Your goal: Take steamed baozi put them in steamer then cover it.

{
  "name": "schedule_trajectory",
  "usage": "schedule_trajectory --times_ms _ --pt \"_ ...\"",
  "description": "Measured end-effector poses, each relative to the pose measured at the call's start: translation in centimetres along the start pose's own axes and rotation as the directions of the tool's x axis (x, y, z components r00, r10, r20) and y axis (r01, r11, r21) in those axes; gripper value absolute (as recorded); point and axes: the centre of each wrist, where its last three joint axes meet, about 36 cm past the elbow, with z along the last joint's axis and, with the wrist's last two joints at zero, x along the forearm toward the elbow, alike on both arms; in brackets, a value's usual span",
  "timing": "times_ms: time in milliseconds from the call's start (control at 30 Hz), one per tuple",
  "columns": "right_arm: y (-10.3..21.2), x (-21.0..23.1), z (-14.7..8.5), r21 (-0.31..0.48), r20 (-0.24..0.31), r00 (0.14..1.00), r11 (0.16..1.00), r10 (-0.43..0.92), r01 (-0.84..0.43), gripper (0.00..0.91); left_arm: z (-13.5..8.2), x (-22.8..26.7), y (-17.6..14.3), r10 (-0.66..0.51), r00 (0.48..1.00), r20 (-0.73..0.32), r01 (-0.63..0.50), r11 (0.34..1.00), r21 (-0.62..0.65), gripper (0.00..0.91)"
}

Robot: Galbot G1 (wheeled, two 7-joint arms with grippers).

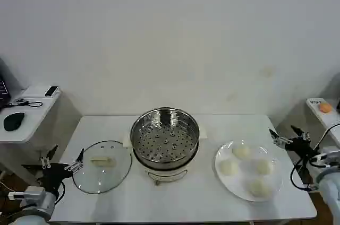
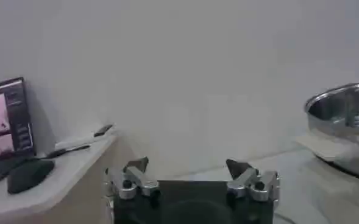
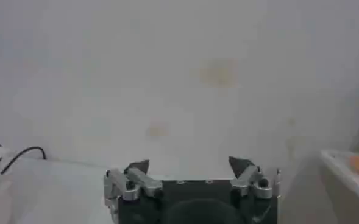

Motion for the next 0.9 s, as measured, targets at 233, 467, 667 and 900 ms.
schedule_trajectory --times_ms 233,467,667,900 --pt "-2.9 -1.3 -3.7 0.216 -0.091 0.989 0.967 -0.118 0.135 0.907 -0.3 -0.2 -0.6 0.016 1.000 0.011 -0.015 1.000 -0.003 0.907" --pt "-6.2 -2.8 -8.1 0.407 -0.257 0.935 0.850 -0.245 0.335 0.907 -0.9 -0.3 -1.0 0.025 0.999 0.027 -0.025 1.000 0.006 0.907" --pt "-7.8 -4.6 -11.9 0.479 -0.411 0.850 0.716 -0.328 0.508 0.907 -1.2 -0.3 -1.1 0.031 0.999 0.031 -0.031 0.999 0.009 0.907" --pt "-7.1 -7.7 -14.0 0.501 -0.562 0.750 0.577 -0.350 0.645 0.907 -1.5 0.0 -1.5 0.033 0.999 0.034 -0.034 0.999 0.017 0.907"
